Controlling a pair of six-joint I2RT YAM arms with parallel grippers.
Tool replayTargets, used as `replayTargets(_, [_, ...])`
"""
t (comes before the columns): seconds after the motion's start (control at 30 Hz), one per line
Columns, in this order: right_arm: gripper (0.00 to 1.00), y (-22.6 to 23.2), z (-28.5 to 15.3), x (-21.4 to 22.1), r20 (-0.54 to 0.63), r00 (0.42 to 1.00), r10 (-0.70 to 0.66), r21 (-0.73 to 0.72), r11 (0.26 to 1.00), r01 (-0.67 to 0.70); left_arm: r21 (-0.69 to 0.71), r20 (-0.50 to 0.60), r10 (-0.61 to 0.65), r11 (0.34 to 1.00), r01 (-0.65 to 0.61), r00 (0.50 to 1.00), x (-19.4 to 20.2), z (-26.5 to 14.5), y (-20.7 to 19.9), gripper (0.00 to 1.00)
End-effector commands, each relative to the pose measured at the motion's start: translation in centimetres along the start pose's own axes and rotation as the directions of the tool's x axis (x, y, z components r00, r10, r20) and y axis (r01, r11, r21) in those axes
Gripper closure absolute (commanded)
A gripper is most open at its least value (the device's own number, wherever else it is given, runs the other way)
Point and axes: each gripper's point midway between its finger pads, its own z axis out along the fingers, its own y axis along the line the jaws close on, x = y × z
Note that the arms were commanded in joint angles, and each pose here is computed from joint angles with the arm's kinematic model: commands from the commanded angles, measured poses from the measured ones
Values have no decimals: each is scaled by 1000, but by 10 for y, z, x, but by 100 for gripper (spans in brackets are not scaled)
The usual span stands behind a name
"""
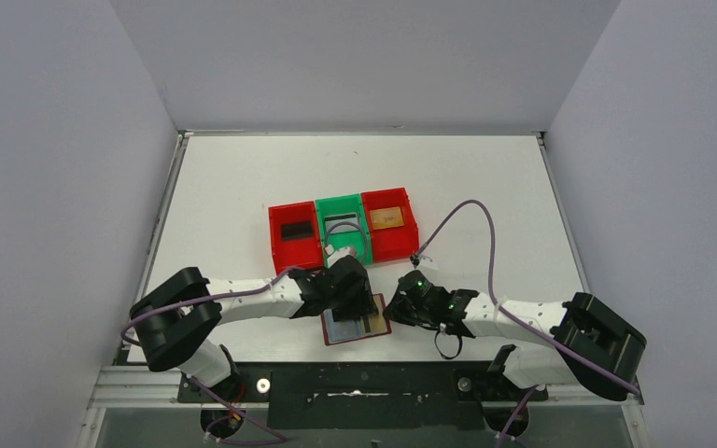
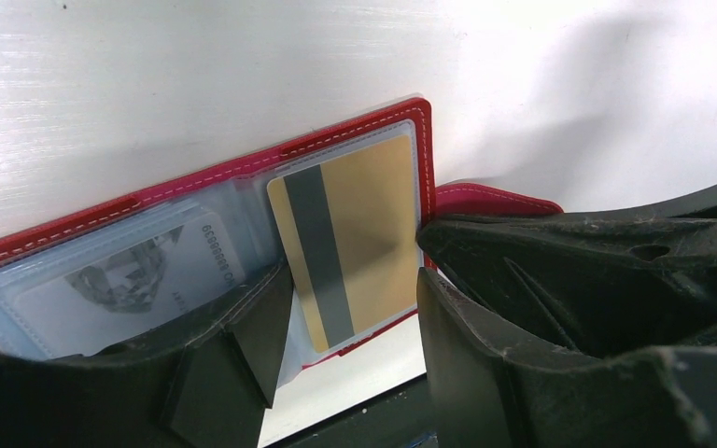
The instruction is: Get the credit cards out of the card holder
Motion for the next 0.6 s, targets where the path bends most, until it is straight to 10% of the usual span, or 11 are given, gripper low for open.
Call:
replayTargets(0.0, [100,-38,5,20,-65,998,-20,136,990,29,-58,4,28,998,-28,1000,0,-5,14,48])
replayTargets(0.57, [100,-44,9,23,-65,998,15,165,986,-4,-81,-9,45,996,-45,999,0,-10,22,44])
